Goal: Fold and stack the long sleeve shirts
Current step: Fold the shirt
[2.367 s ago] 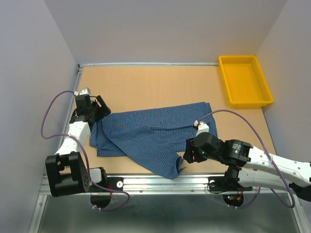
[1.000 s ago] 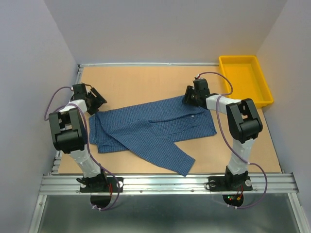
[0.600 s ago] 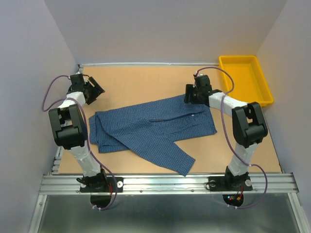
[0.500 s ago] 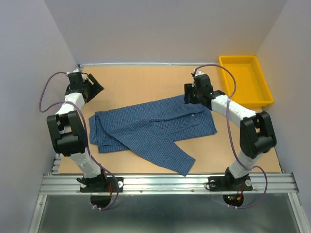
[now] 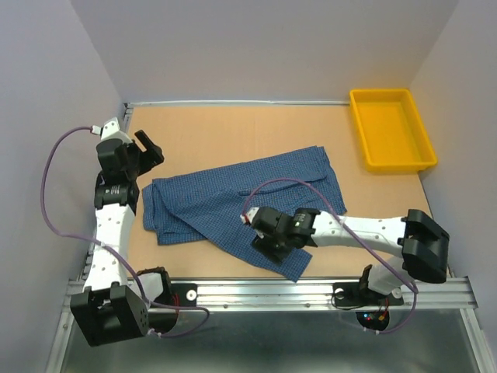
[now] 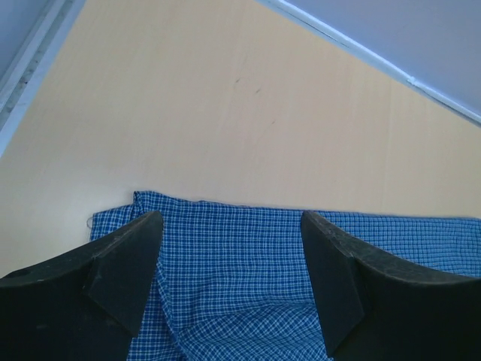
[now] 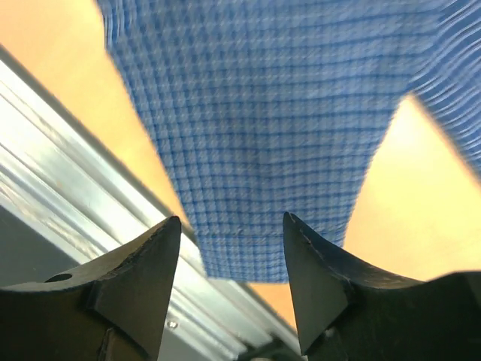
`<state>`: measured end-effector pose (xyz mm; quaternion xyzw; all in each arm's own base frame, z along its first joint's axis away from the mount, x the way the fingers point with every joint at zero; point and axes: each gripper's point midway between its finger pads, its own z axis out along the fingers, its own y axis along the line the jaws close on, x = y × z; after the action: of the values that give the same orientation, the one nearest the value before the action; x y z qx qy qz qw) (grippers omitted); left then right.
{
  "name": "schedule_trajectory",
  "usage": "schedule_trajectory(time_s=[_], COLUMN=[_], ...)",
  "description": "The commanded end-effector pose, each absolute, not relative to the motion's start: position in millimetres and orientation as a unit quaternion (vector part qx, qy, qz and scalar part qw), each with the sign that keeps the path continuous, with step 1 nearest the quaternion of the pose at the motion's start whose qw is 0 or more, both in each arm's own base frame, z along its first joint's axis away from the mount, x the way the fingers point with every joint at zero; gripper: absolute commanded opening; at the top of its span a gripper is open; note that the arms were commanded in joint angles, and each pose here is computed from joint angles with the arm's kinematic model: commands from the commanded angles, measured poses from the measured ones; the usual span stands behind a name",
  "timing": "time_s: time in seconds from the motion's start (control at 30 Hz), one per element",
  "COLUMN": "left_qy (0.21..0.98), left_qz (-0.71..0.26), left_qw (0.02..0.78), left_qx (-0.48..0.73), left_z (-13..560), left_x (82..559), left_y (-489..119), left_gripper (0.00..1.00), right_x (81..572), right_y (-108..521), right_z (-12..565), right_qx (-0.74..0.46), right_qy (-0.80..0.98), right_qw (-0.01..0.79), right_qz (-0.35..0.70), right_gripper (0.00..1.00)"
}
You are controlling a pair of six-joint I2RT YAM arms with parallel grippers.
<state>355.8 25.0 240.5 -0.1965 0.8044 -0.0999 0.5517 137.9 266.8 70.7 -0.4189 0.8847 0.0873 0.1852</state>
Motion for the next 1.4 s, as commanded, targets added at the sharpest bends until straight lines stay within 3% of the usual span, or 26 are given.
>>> schedule_trajectory(time_s=[0.0, 0.13, 0.67, 0.77, 0.8, 0.87, 0.97, 1.37], left_qy=[0.800, 0.789, 0.800, 0.800, 0.800, 0.802, 0.801, 0.803], left_qz=[-0.081, -0.095, -0.082, -0.083, -0.083, -0.085, -0.086, -0.128], left_qw=[0.569, 0.586, 0.573, 0.573, 0.573, 0.570, 0.571, 0.571], left_qx=[-0.174, -0.157, -0.157, -0.157, -0.158, -0.157, -0.157, -0.115], left_z=[242, 244, 209, 209, 209, 208, 208, 209], left_x=[339, 329, 326, 327, 328, 328, 328, 334], left_y=[25, 16, 15, 15, 15, 15, 14, -6], left_gripper=[0.86, 0.86, 0.86, 0.86, 0.86, 0.86, 0.86, 0.86], right_x=[101, 74, 81, 83, 84, 84, 78, 30], right_y=[257, 260, 240, 238, 238, 240, 249, 336], right_z=[60, 44, 14, 12, 12, 15, 24, 158], right_qx=[-0.424, -0.429, -0.398, -0.392, -0.391, -0.393, -0.415, -0.535], right_qy=[0.896, 0.897, 0.911, 0.912, 0.912, 0.911, 0.903, 0.811], right_qw=[0.123, 0.105, 0.102, 0.106, 0.109, 0.111, 0.103, 0.065], right_qz=[0.036, 0.026, -0.048, -0.056, -0.057, -0.052, -0.031, 0.228], right_gripper=[0.61, 0.61, 0.52, 0.39, 0.26, 0.12, 0.00, 0.01])
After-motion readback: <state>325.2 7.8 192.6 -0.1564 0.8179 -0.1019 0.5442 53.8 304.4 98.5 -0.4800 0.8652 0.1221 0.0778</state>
